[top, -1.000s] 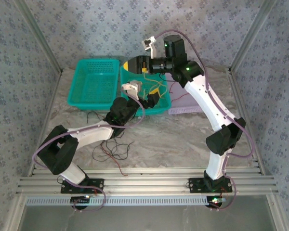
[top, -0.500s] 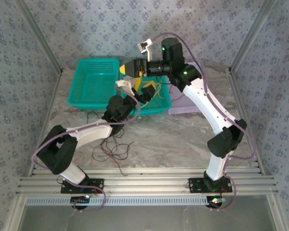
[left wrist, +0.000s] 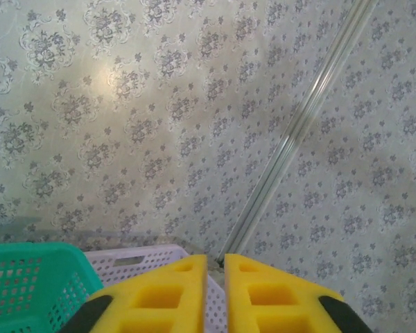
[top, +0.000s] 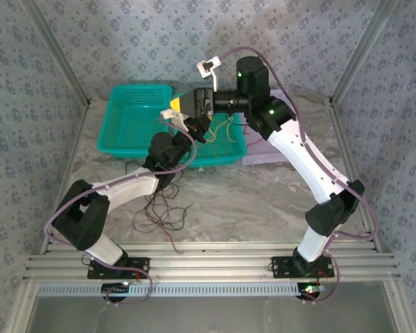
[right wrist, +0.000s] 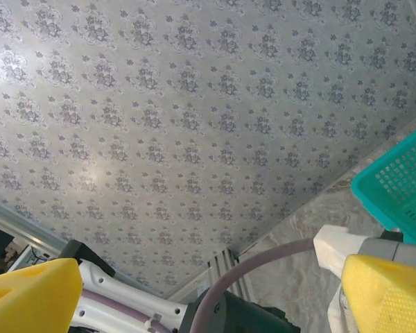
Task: Untangle the cables
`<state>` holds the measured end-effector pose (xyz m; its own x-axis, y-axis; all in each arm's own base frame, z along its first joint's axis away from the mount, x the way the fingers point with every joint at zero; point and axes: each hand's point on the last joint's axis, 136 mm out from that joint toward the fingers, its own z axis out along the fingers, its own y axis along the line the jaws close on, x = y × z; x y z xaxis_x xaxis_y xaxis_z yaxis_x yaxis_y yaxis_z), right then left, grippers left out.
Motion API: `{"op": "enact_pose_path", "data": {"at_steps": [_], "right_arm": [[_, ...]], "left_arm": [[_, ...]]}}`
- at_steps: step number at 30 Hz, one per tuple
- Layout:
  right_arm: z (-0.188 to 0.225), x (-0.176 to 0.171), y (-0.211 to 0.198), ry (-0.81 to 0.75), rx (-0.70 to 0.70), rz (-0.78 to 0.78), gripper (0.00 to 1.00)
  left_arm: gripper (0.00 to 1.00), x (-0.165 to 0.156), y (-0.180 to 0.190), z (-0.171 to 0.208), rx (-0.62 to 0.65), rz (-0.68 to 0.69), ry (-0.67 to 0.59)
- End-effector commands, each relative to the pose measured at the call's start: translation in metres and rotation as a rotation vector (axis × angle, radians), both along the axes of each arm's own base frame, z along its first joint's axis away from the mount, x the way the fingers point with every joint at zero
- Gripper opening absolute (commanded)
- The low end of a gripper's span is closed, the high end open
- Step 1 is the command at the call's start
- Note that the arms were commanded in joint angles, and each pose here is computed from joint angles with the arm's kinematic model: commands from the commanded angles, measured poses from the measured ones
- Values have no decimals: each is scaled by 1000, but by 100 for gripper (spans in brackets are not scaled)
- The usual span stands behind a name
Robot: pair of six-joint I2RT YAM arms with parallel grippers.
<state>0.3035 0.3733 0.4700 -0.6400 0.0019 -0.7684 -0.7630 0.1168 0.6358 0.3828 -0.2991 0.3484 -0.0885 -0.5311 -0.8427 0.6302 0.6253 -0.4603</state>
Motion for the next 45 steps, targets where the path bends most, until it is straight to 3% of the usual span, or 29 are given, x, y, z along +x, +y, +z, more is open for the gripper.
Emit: {"op": "enact_pose_path", "data": {"at_steps": [1,7,10,16,24,28,29,36,42,43,45], "right_arm": [[12,5,-24,-52,-8,-94,98],[5,47,-86,-183,-140,-484,100],[2,49,-103,-225,-167,-560,100],[-2,34,-120,-268,-182,-586,100],[-12,-4,-134,-282,-173,-566,100],[-20,-21,-142,-283,-180,-569,100],[-23,-24,-143,-279,-189,-572,100],[-37,-36,-154,-273,-229,-588,100],[-48,-34,-158,-239,-266,-601,100],[-48,-34,-158,-236,-266,-604,100],[-48,-35,-159,-227,-262,-606,100]], "left_arm": [[3,-4,5,24,-15,-23,-33],[0,6,-13,-8,81,-73,50],[0,11,-36,-27,120,-162,88],[0,29,-58,-75,199,-202,173],[21,56,-60,-136,308,-147,292],[23,70,-59,-153,382,-132,344],[25,72,-59,-155,404,-134,353],[76,74,-47,-140,522,-87,360],[93,79,-20,-131,593,-16,417],[99,81,-14,-132,598,-5,438],[99,85,-3,-133,614,12,474]]}}
